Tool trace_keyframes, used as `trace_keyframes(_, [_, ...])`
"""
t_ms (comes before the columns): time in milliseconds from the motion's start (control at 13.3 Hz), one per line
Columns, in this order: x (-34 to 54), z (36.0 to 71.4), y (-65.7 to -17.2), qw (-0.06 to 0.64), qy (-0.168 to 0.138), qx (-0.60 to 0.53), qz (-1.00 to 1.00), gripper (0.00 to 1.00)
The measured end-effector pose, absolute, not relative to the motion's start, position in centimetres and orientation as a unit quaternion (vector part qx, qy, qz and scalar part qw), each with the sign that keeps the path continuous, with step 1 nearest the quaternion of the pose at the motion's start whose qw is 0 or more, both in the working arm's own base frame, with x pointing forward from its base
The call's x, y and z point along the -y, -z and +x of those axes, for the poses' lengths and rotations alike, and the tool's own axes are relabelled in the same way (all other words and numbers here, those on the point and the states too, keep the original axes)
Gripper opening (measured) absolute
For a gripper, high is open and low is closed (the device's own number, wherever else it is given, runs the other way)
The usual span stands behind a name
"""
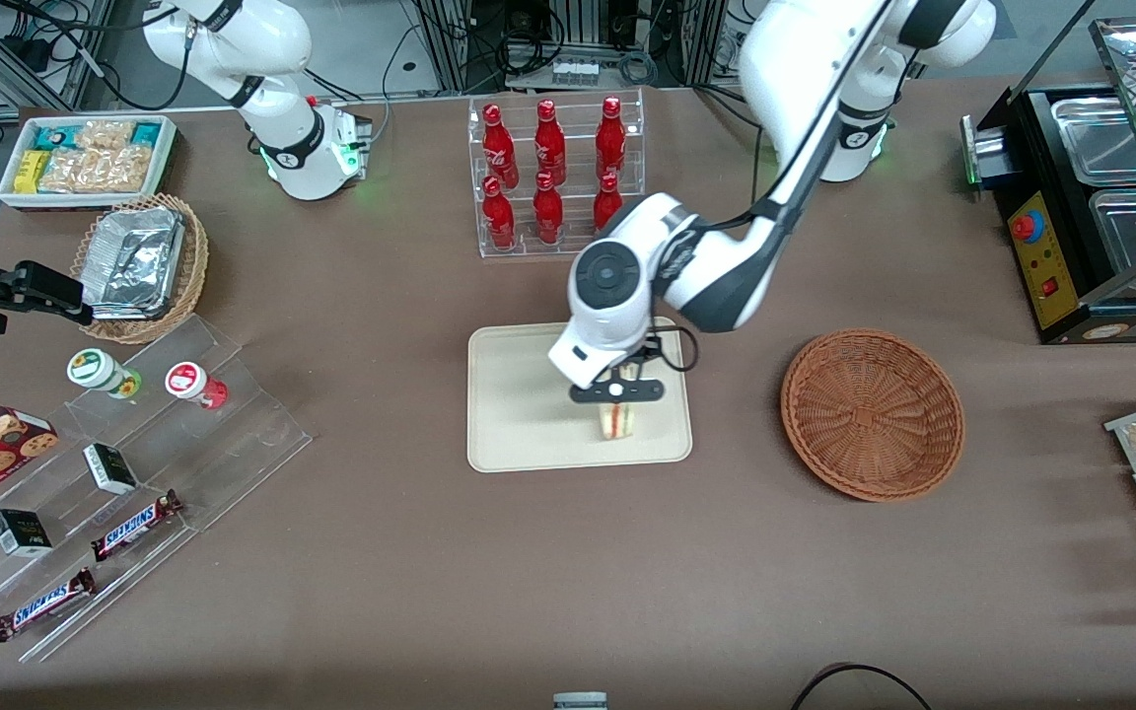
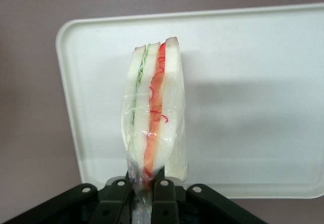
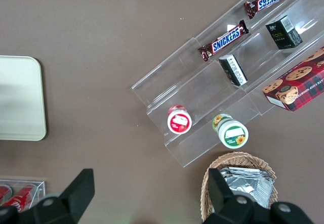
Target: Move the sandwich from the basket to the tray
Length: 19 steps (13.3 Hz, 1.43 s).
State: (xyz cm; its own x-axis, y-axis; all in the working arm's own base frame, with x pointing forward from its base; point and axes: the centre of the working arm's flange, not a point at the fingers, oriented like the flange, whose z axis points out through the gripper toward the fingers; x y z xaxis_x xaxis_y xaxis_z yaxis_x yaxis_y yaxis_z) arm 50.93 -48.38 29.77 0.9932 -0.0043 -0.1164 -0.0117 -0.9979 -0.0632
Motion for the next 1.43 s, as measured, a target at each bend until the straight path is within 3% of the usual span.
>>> trace_keyframes(1053, [54.7, 48.3, -24.8, 0.039, -0.062, -0.02, -0.997, 0.14])
trace_keyframes(1429, [54.5, 49.3, -26.6, 0.032, -0.047, 0.009, -0.998, 0.59])
